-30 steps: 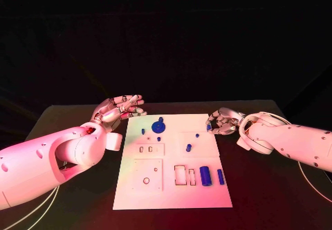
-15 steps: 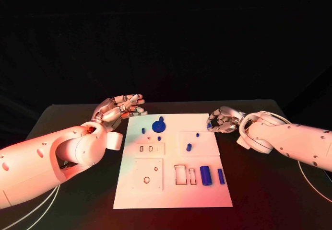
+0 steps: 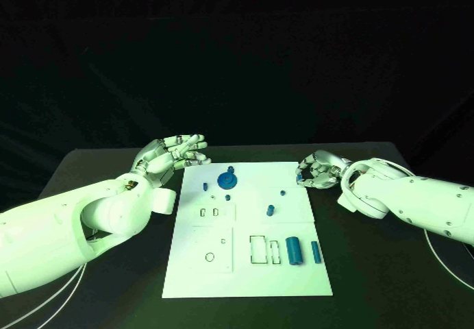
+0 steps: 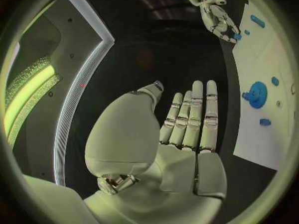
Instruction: Assemble the parts on the task board
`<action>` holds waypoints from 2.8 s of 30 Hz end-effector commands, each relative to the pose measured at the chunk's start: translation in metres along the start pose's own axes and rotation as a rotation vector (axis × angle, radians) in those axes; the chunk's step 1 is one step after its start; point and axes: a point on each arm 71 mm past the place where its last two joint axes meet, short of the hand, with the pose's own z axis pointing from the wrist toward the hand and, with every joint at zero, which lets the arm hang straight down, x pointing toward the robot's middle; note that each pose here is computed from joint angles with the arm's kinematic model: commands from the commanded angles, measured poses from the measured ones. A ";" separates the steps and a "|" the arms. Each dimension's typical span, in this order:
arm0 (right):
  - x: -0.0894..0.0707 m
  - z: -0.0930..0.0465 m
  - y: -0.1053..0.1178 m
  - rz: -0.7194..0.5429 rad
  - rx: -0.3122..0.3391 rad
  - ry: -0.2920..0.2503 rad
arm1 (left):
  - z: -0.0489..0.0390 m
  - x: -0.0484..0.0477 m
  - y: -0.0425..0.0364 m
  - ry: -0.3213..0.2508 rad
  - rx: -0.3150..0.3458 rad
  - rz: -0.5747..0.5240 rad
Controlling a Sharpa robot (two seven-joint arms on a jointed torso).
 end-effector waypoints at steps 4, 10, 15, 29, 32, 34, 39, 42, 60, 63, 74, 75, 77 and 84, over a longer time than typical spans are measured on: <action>-0.001 0.001 0.000 -0.013 -0.001 -0.008 | 0.0004 0.0029 -0.0010 0.023 0.007 -0.005; -0.001 0.003 -0.001 -0.018 0.003 -0.008 | 0.0003 0.0029 -0.0010 0.023 0.007 -0.005; 0.000 0.005 0.001 -0.026 0.002 -0.003 | 0.0003 0.0029 -0.0010 0.024 0.007 -0.005; -0.001 0.005 0.008 -0.034 -0.023 -0.072 | 0.0002 0.0027 -0.0010 0.025 0.005 -0.006; -0.002 0.004 0.009 -0.035 -0.021 -0.097 | 0.0001 0.0026 -0.0010 0.025 0.005 -0.006; -0.002 0.003 0.010 -0.033 -0.023 -0.108 | 0.0001 0.0024 -0.0010 0.024 0.005 -0.006; -0.004 -0.001 0.021 -0.017 -0.049 -0.124 | 0.0001 0.0012 -0.0010 0.021 0.004 -0.004; -0.005 -0.003 0.034 -0.002 -0.081 -0.129 | 0.0003 0.0005 -0.0009 0.020 0.004 -0.003; 0.040 -0.006 0.140 -0.013 -0.332 -0.019 | 0.0015 -0.0033 -0.0008 0.004 0.013 0.003; 0.055 -0.005 0.157 -0.024 -0.371 0.006 | 0.0017 -0.0032 -0.0007 0.003 0.014 0.004; 0.099 0.001 0.194 -0.071 -0.417 0.083 | 0.0020 0.0013 -0.0002 0.014 0.011 -0.002; 0.103 0.001 0.195 -0.076 -0.413 0.090 | 0.0021 0.0017 -0.0002 0.015 0.010 -0.002; 0.108 0.002 0.197 -0.087 -0.405 0.099 | 0.0021 0.0024 -0.0001 0.017 0.010 -0.003; 0.120 0.003 0.197 -0.127 -0.371 0.100 | 0.0016 0.0042 -0.0002 0.022 0.009 -0.005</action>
